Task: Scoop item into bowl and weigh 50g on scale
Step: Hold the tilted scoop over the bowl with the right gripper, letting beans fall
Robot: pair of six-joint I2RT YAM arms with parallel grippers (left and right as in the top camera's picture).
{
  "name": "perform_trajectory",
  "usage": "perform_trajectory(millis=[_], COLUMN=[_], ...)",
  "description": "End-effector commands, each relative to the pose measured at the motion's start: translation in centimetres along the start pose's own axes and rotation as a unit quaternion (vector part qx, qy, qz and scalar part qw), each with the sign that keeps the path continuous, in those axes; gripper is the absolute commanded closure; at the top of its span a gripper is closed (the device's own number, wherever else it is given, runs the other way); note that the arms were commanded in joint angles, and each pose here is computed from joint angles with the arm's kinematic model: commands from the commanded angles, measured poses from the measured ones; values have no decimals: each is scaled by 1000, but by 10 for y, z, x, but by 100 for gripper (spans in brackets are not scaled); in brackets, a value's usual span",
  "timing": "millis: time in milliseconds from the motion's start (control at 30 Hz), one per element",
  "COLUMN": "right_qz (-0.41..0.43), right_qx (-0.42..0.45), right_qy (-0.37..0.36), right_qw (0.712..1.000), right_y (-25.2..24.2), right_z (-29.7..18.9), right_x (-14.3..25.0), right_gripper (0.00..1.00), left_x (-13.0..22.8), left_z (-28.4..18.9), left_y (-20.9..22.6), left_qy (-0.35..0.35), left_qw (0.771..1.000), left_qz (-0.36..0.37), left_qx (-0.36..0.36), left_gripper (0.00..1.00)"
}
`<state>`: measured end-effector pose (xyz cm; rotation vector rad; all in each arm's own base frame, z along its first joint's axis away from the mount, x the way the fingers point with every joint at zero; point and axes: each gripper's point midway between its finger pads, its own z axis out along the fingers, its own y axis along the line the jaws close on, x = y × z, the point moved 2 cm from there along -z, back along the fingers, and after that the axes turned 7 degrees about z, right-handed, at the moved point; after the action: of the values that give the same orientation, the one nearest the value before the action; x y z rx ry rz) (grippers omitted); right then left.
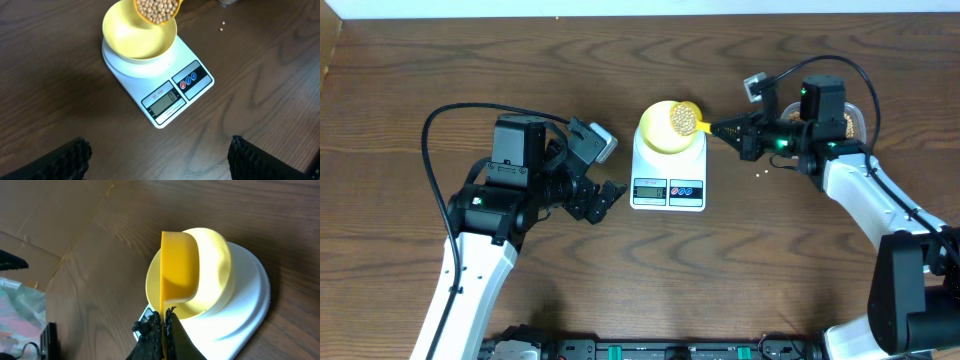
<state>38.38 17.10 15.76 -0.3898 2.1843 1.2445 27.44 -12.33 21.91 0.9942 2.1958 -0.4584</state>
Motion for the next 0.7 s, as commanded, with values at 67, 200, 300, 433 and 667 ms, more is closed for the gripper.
perform_trajectory(millis=[67, 200, 300, 433, 667], right_qz=[-19, -19, -20, -33, -49], right_qx=[10, 10, 12, 15, 17], right_qy=[2, 2, 2, 2, 1], right_qw=[1000, 1000, 1000, 999, 999], right_y=[-1, -1, -2, -2, -3], right_z=[5, 5, 5, 5, 5], right_x=[1, 1, 1, 1, 1], right_gripper=[99, 99, 99, 99, 99], left_x=[0, 0, 0, 0, 0], left_z=[2, 2, 2, 2, 2], left_y=[-2, -2, -2, -2, -2], left_qy=[-1, -1, -1, -1, -1], left_qw=[1000, 1000, 1000, 1000, 1000], left_qz=[6, 6, 6, 6, 6], left_qx=[8, 8, 8, 8, 8], left_gripper=[11, 11, 11, 11, 11])
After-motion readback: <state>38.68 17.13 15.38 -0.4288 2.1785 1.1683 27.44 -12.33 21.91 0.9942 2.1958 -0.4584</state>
